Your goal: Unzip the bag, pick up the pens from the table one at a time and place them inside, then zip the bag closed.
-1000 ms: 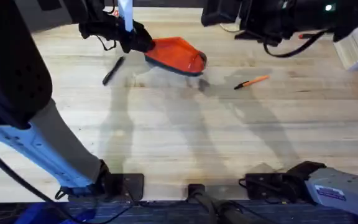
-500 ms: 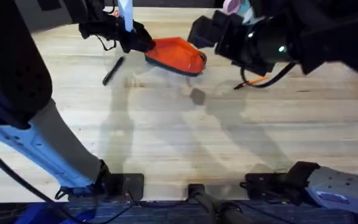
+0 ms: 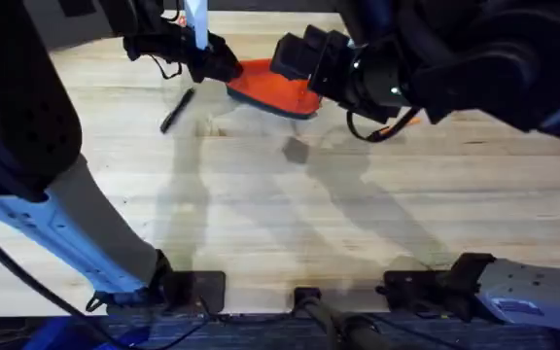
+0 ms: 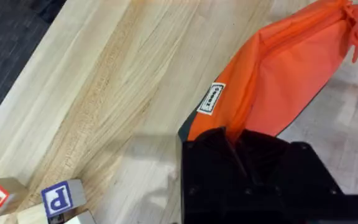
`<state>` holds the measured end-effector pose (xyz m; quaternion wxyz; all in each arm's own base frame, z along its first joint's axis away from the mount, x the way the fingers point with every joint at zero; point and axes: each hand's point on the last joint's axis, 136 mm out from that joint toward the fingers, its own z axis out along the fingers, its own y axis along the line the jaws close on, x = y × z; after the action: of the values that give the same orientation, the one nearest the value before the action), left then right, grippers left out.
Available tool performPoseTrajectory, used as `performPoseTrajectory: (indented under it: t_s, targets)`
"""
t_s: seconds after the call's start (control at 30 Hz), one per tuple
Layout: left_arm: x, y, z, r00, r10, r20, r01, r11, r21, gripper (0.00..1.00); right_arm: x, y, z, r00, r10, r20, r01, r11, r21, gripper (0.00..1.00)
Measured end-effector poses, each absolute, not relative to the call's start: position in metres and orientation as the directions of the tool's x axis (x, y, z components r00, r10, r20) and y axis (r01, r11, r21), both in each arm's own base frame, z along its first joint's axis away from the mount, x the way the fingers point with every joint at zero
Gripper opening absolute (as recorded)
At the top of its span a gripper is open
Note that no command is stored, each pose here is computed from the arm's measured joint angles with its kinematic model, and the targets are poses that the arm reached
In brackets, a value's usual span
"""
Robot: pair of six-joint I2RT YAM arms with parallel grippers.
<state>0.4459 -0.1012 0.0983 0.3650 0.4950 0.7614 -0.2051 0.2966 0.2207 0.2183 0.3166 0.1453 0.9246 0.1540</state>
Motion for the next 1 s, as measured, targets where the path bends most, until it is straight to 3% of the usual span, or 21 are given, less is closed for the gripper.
performPoseTrajectory:
  t_s: [0.57, 1.0]
  targets:
    - [0.445, -0.101, 0.098, -0.245, 0.604, -0.759, 0.904, 0.426, 0.047, 0.043, 0.302, 0.234, 0.206, -0.777, 0.357, -0.518, 0.163, 0.91, 0.382, 0.996]
    - [0.445, -0.101, 0.098, -0.245, 0.603, -0.759, 0.904, 0.425, 0.046, 0.043, 0.319, 0.25, 0.173, -0.792, 0.341, -0.507, 0.172, 0.92, 0.351, 0.996]
